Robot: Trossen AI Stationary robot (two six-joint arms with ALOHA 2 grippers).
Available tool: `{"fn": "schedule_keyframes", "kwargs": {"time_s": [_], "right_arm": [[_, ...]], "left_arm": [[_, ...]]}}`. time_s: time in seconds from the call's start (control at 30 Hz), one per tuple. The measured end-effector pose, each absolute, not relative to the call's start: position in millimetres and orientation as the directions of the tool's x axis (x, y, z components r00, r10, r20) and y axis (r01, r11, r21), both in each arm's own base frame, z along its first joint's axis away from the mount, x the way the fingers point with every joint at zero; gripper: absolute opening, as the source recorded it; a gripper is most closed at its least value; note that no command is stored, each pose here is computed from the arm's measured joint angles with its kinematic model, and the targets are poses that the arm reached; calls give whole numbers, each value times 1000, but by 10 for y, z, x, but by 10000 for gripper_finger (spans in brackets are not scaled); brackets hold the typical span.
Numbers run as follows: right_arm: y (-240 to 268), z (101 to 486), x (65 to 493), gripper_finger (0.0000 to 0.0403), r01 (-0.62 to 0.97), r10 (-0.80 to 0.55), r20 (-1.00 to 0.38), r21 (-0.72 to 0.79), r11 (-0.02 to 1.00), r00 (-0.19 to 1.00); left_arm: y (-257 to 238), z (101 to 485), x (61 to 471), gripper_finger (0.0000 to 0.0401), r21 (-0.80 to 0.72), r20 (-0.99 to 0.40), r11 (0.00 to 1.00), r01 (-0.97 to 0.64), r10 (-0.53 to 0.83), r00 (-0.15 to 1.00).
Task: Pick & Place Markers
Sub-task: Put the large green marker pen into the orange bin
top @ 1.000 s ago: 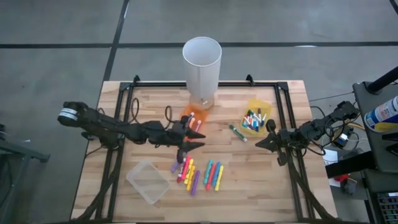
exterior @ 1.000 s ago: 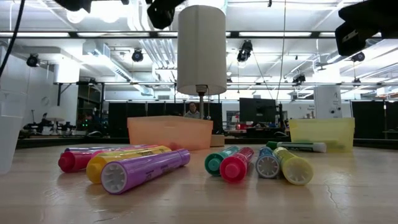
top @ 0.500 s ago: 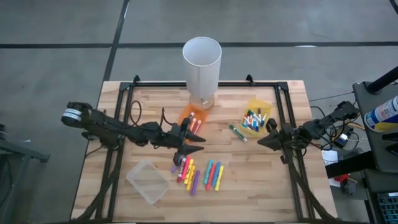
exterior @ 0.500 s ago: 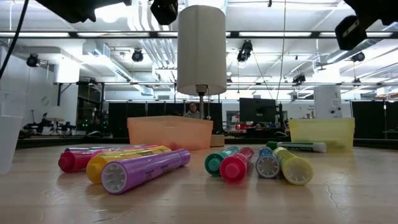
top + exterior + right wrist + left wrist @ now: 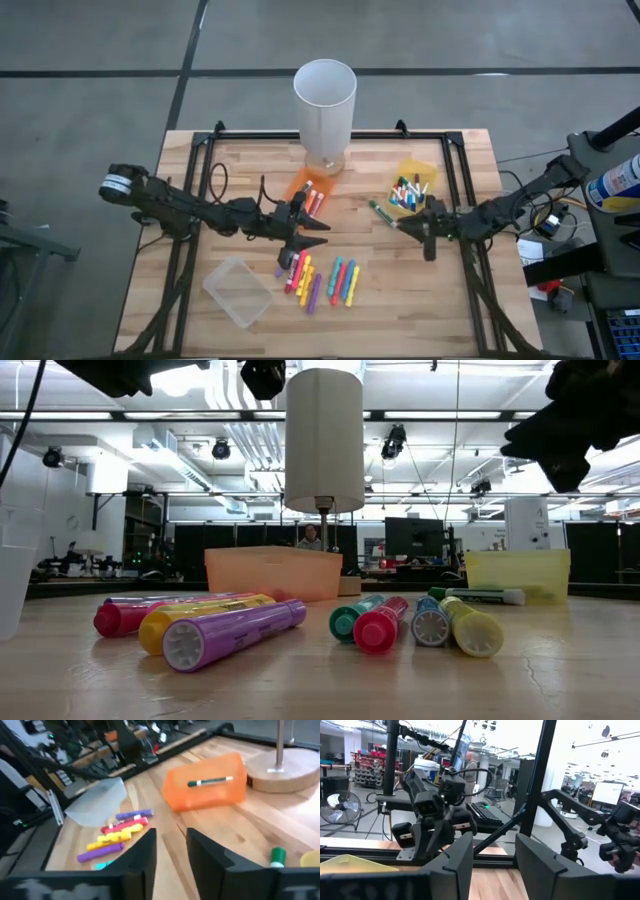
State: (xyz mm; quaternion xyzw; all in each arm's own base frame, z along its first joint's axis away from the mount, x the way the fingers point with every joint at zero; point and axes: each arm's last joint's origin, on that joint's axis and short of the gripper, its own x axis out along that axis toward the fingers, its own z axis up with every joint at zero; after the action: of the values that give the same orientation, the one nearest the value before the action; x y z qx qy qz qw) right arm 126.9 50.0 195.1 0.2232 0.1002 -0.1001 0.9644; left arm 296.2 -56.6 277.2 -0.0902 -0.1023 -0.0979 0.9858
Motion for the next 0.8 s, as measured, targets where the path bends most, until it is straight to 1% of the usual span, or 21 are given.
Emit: {"fn": "schedule_keyframes", "kwargs": {"time_s": [0.1,0.23,0.37,0.47,0.57,0.8], "right_arm": [[554,1963,1374,125,284,-173,-302,378,881,938],[642,2000,1538,145,370,-214,-443,303,878,870],[720,1995,1680,148,467,-280,-599,180,866,750],[763,2008,1770,148,536,-339,-683,91,839,648],[793,1987,1854,148,595,-392,-733,22,803,556],[800,1827,2051,148,668,-436,-781,-33,743,447]], "left_arm": [[-566,2772,2962,142,-157,219,965,211,-174,960],[-566,2771,2962,142,-157,219,965,211,-174,960],[-566,2765,2961,142,-157,216,965,210,-174,961],[-566,2764,2961,142,-158,215,965,210,-174,961],[-566,2762,2962,142,-158,212,965,209,-174,962],[-566,2759,2962,142,-162,210,964,209,-173,962]]}}
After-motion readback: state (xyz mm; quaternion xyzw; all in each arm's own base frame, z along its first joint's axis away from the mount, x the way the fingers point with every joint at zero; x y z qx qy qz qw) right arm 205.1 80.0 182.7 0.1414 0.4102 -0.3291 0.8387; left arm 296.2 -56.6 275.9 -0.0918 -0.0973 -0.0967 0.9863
